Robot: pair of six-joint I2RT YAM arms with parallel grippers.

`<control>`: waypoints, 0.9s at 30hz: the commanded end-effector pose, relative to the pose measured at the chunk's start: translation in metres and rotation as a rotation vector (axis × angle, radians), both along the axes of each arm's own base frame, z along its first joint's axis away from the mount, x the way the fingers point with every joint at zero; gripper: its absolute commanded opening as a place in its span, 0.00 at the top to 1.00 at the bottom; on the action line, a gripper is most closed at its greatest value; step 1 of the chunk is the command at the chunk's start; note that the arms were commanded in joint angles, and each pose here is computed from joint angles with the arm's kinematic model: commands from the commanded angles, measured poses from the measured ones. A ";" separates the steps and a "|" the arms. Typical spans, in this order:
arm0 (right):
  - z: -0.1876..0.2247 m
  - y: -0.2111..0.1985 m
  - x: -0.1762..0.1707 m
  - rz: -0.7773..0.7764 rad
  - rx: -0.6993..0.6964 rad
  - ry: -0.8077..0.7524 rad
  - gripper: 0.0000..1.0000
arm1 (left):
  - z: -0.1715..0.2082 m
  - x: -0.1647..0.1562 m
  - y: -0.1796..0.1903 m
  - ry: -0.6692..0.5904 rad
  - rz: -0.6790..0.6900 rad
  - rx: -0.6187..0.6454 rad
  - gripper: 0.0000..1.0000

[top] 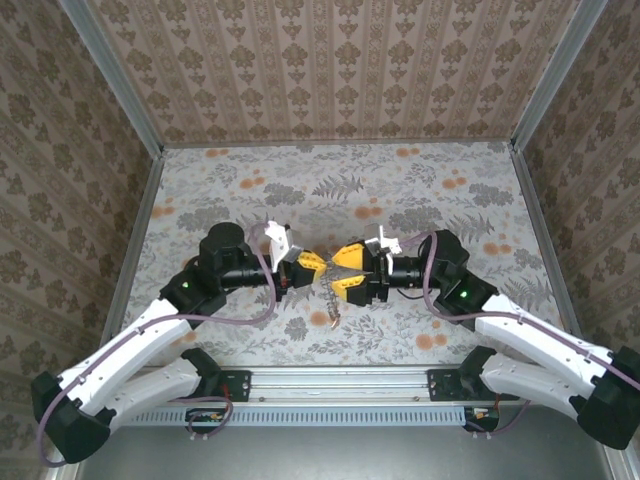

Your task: Put the keys on the keyring

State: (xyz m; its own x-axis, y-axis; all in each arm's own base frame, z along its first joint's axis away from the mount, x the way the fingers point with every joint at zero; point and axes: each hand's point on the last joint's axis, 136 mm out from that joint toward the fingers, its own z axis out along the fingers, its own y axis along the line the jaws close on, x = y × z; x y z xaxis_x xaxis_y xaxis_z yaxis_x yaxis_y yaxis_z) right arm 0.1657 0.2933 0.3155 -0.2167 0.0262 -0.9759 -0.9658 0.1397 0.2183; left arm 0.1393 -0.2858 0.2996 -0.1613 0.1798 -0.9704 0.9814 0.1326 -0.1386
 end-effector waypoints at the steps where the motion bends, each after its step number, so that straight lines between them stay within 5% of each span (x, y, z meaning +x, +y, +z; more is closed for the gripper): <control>1: -0.003 -0.015 0.005 -0.088 -0.049 0.007 0.41 | 0.022 -0.003 0.006 -0.086 0.005 -0.015 1.00; 9: 0.004 -0.032 0.005 -0.142 -0.130 -0.049 0.58 | 0.010 -0.017 0.004 -0.122 -0.014 0.139 1.00; 18: -0.002 -0.019 -0.009 -0.073 -0.200 -0.061 0.62 | 0.002 -0.030 0.004 -0.128 -0.059 0.239 1.00; 27: -0.005 -0.013 -0.025 0.016 -0.163 -0.071 0.62 | 0.009 -0.039 0.004 -0.132 -0.091 0.205 1.00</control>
